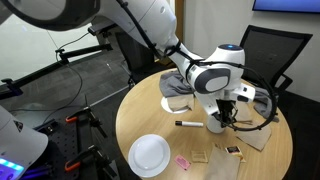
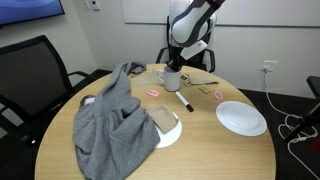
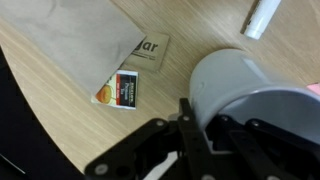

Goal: Move the mug to the right, pick the pen and put it in the mug

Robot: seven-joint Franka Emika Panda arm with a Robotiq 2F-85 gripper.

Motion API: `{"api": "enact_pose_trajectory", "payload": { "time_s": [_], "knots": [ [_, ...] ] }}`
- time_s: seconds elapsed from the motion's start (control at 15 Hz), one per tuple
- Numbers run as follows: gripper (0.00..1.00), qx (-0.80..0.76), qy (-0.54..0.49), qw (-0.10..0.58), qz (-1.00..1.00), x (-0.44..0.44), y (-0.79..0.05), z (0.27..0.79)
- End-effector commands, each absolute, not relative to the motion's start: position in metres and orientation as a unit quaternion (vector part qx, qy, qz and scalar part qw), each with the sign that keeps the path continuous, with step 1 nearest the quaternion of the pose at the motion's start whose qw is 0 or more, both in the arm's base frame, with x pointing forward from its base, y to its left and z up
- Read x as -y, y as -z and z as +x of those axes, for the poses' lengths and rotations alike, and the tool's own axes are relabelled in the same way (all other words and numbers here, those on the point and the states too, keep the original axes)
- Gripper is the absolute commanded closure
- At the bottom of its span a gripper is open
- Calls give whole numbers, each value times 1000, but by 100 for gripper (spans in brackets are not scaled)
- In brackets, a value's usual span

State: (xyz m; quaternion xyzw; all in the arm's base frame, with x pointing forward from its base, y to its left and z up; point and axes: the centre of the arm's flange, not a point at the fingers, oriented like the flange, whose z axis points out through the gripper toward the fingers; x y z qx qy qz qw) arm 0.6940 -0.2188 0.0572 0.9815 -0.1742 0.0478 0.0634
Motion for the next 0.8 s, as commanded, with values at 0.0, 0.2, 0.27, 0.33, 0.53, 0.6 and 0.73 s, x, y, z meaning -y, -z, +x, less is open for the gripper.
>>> {"api": "enact_pose_trajectory", "payload": {
  "time_s": [0.0, 0.2, 0.27, 0.33, 0.53, 0.6, 0.73],
  "knots": [
    [50, 186, -56, 53, 980, 223, -70, 702],
    [27, 183, -62, 51, 980, 221, -79, 699],
    [20, 182, -62, 50, 980, 220, -83, 696],
    [11, 179, -62, 49, 981, 219, -87, 693],
    [0, 172, -60, 41, 982, 217, -106, 683],
    [0, 172, -63, 41, 982, 217, -111, 681],
    [0, 170, -66, 36, 983, 214, -126, 673]
  ]
}}
